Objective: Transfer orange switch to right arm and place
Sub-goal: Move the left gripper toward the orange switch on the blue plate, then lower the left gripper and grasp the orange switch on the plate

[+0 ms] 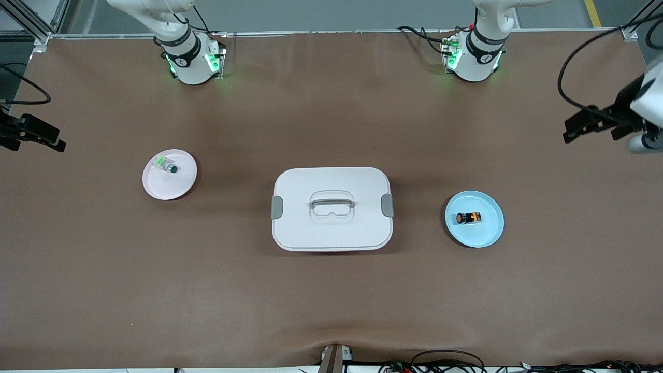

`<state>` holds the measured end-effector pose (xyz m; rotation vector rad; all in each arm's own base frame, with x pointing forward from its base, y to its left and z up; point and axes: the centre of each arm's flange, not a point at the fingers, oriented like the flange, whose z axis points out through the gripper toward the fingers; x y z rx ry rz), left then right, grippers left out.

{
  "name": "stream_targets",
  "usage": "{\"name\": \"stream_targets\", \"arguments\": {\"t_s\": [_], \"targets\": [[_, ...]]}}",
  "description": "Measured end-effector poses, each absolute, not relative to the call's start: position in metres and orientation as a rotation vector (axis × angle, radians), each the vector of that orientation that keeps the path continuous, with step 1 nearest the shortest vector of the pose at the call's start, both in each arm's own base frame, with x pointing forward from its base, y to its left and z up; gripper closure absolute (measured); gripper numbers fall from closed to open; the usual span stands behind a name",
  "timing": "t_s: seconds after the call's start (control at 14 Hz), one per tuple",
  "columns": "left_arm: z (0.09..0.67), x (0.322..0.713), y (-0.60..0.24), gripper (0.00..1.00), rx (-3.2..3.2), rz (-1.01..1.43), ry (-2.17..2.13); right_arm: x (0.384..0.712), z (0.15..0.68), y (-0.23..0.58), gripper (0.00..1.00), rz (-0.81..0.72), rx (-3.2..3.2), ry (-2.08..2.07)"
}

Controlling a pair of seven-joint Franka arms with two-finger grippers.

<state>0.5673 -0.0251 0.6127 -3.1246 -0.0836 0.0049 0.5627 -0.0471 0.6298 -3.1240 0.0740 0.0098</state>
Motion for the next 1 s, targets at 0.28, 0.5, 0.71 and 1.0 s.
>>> {"name": "stream_targets", "arguments": {"t_s": [0.28, 0.5, 0.71, 1.0], "targets": [[0.542, 0.589, -0.025, 0.00, -3.132, -0.064, -0.080, 0.563, 0.630, -0.047, 0.00, 0.011, -3.124, 0.073], [0.485, 0.591, -0.033, 0.00, -3.137, -0.096, -0.057, 0.563, 0.629, -0.047, 0.00, 0.011, -3.124, 0.073], [0.431, 0.591, -0.041, 0.00, -3.143, -0.046, -0.035, 0.563, 0.629, -0.047, 0.00, 0.011, -3.124, 0.073], [0.351, 0.594, -0.068, 0.00, -3.172, -0.124, 0.006, 0.562, 0.629, -0.047, 0.00, 0.011, -3.124, 0.073]]}}
